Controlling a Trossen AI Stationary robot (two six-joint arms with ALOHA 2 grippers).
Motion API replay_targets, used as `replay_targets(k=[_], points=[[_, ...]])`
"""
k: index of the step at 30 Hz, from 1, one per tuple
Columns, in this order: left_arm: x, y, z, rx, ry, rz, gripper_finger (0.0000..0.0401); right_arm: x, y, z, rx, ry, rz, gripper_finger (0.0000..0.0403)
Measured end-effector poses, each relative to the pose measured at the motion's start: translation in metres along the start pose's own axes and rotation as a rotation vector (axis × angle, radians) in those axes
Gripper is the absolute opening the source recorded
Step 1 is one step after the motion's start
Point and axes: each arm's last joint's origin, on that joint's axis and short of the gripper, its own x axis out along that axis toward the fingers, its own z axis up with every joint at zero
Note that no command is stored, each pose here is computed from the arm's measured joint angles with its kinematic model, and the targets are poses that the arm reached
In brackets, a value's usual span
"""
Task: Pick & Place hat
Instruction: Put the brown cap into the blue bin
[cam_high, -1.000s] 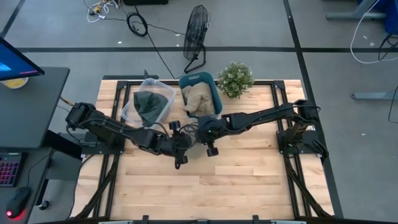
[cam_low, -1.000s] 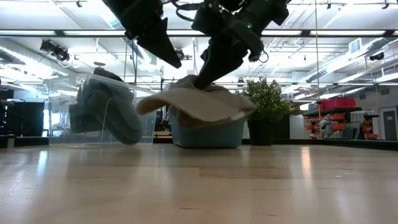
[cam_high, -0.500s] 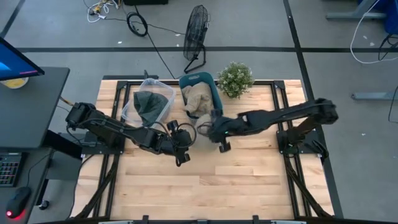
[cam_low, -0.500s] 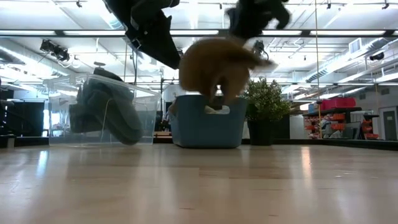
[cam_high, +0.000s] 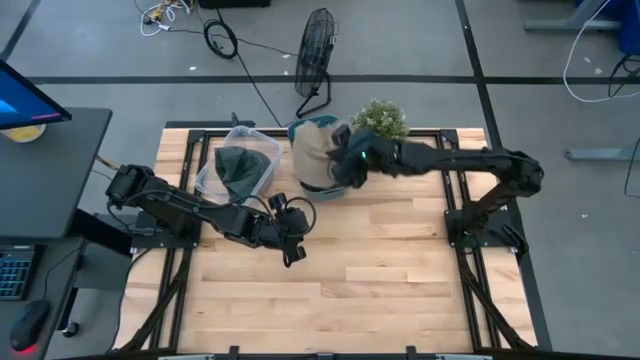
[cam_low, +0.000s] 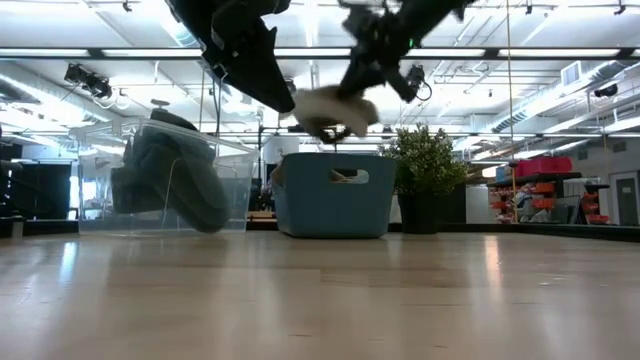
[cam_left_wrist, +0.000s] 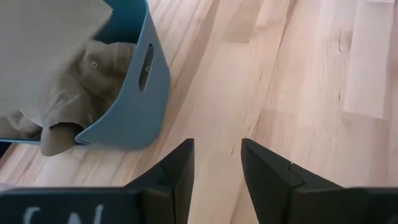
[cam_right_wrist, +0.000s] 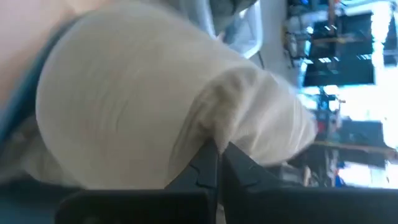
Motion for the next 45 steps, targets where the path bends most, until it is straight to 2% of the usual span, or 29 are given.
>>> replay_targets(k=[4,7,15,18,25,31,39,45], points=[[0.000,0.000,0.000,0.001,0.000,0.000,0.0135,0.022,-0.002,-0.022,-0.091,-0.087,0.064,0.0002],[0.000,0.000,0.000,0.003,0.002,0.000,0.0135,0.038,0.004,-0.033,-0.174,-0.102,0.115,0.0002],[0.000,0.000,-0.001,0.011,0.012,0.004,0.0135,0.068,0.021,-0.049,-0.321,0.009,0.203,0.0001],[0.000,0.001,-0.003,0.020,0.024,0.008,0.0135,0.073,0.024,-0.053,-0.332,0.021,0.217,0.0001],[0.001,0.002,-0.003,-0.011,0.031,0.014,0.0135,0.080,0.035,-0.058,-0.205,0.056,0.301,0.0010],[0.001,0.002,-0.003,-0.013,0.031,0.015,0.0135,0.080,0.029,-0.057,-0.005,0.088,0.238,0.0042],[0.001,0.003,-0.004,-0.055,0.036,0.017,0.0135,0.073,0.028,-0.052,0.154,0.238,0.163,0.0094],[0.001,0.003,-0.004,-0.054,0.037,0.018,0.0135,0.064,0.028,-0.040,0.211,0.228,0.154,0.0138]])
